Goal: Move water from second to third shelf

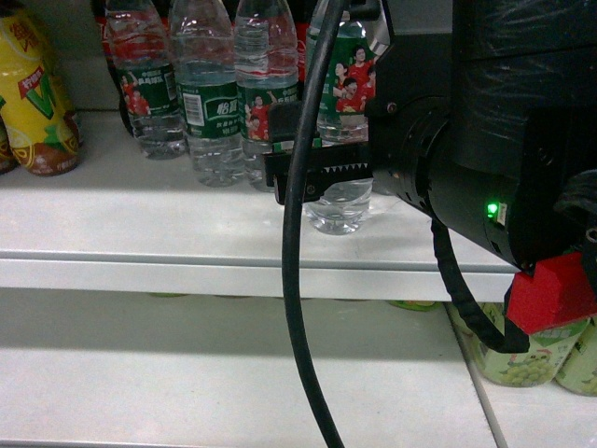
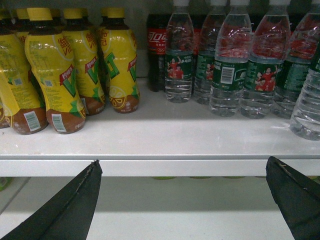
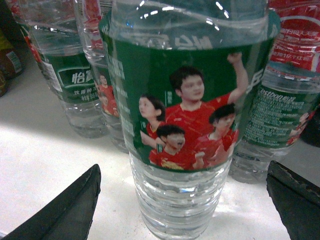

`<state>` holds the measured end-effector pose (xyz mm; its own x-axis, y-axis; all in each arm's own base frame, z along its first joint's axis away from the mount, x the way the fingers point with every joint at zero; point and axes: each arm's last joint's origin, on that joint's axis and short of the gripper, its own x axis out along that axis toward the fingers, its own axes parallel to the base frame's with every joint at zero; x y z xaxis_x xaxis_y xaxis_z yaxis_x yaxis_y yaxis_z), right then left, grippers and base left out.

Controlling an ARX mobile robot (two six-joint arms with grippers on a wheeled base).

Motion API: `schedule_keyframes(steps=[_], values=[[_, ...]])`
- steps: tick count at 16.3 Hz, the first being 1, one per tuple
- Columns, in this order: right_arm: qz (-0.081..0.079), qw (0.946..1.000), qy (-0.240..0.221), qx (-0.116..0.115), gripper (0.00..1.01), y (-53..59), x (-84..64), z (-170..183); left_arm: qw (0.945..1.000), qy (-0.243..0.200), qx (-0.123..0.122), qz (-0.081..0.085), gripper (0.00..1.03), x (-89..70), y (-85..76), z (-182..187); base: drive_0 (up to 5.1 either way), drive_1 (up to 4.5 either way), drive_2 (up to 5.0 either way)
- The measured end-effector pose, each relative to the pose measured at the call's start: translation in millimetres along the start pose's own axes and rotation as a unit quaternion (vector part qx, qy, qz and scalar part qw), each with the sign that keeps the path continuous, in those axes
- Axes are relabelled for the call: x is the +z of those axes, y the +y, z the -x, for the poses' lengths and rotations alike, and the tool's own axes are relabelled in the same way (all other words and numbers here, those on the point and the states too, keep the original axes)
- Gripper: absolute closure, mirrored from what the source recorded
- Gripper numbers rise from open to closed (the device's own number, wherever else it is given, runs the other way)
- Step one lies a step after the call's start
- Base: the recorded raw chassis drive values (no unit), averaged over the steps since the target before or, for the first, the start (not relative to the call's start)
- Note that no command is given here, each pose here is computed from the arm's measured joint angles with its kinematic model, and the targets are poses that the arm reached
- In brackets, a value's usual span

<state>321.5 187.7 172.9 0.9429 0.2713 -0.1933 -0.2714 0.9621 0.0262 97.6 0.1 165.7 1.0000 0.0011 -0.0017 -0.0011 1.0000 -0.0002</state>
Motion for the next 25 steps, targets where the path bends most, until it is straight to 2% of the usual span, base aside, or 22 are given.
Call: schedule_keyframes(steps=[3,9,13,14,17,19,23,25], values=[[0.000,1.0000,-0.006,-0.001,0.03,2.9,6.5,-7,1.0000,0.000,0.000,0.000,0.05,0.0,0.0,0,0.0,0.00,0.0],[0.001,0.9998,-0.007,-0.018,0.03,11.0,19.7,-27,1.0000,0.000,0.000,0.000,0.05,0.0,0.0,0,0.0,0.00,0.0],[0.001,0.9996,0.000,-0.028,0.03,15.2,20.7,-34,1.0000,0.000,0.000,0.000,0.05,0.0,0.0,0,0.0,0.00,0.0],[0.002,0.9995,0.001,-0.032,0.08,14.9,20.4,-34,1.0000,0.000,0.000,0.000,0.05,0.0,0.0,0,0.0,0.00,0.0],[0.000,0.9991,-0.001,-0.043,0.43,14.5,20.2,-34,1.0000,0.000,0.000,0.000,0.05,0.0,0.0,0,0.0,0.00,0.0],[-0.001,0.9993,-0.005,-0.037,0.56,15.4,19.9,-28,1.0000,0.000,0.000,0.000,0.05,0.0,0.0,0,0.0,0.00,0.0],[-0.001,1.0000,-0.002,-0.001,0.59,17.1,14.3,9,1.0000,0.000,0.000,0.000,0.05,0.0,0.0,0,0.0,0.00,0.0],[-0.007,0.9999,0.005,0.013,0.59,13.7,11.7,32,1.0000,0.000,0.000,0.000,0.05,0.0,0.0,0,0.0,0.00,0.0]])
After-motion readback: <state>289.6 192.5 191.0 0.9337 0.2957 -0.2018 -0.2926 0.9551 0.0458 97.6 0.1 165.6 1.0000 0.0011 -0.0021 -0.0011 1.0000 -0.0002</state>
